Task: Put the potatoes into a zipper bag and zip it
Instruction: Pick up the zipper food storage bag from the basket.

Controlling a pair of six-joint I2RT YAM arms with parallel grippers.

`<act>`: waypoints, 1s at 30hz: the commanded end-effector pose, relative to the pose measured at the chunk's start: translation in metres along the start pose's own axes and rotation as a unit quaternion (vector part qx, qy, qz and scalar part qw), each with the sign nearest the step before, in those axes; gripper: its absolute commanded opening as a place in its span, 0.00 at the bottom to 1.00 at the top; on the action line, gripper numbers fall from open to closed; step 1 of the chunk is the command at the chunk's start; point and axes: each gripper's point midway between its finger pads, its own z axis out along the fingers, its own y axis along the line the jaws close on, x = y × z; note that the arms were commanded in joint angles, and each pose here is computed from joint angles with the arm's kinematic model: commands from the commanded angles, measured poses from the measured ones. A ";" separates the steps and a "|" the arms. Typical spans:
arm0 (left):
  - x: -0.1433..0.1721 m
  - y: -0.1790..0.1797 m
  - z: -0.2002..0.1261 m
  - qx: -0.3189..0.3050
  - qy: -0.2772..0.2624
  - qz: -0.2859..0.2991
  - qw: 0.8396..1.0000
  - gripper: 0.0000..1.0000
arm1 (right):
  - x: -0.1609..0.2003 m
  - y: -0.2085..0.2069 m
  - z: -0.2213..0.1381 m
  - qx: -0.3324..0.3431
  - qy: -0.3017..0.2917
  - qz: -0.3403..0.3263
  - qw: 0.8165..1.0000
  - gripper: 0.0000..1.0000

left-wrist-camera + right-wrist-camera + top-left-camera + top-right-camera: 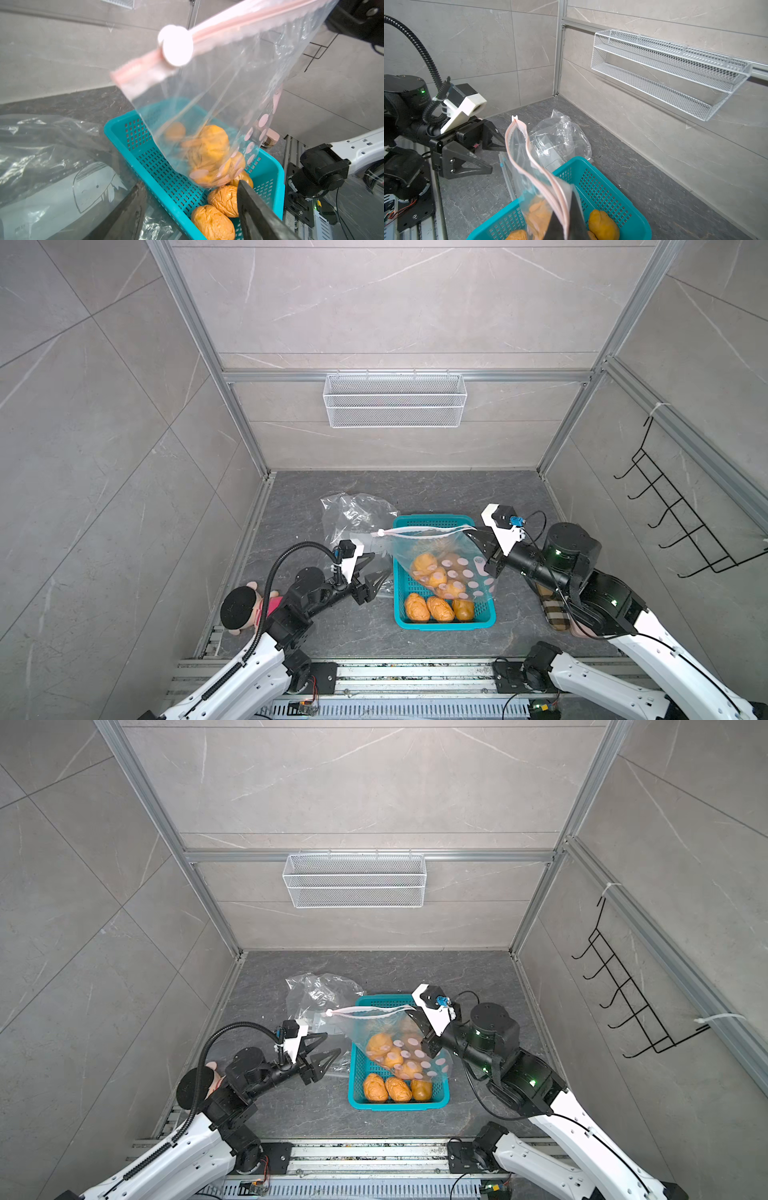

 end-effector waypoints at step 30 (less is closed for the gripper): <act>-0.045 -0.043 -0.023 0.085 -0.081 0.146 0.982 0.25 | 0.017 0.021 -0.022 -0.051 0.024 -0.010 0.998 0.00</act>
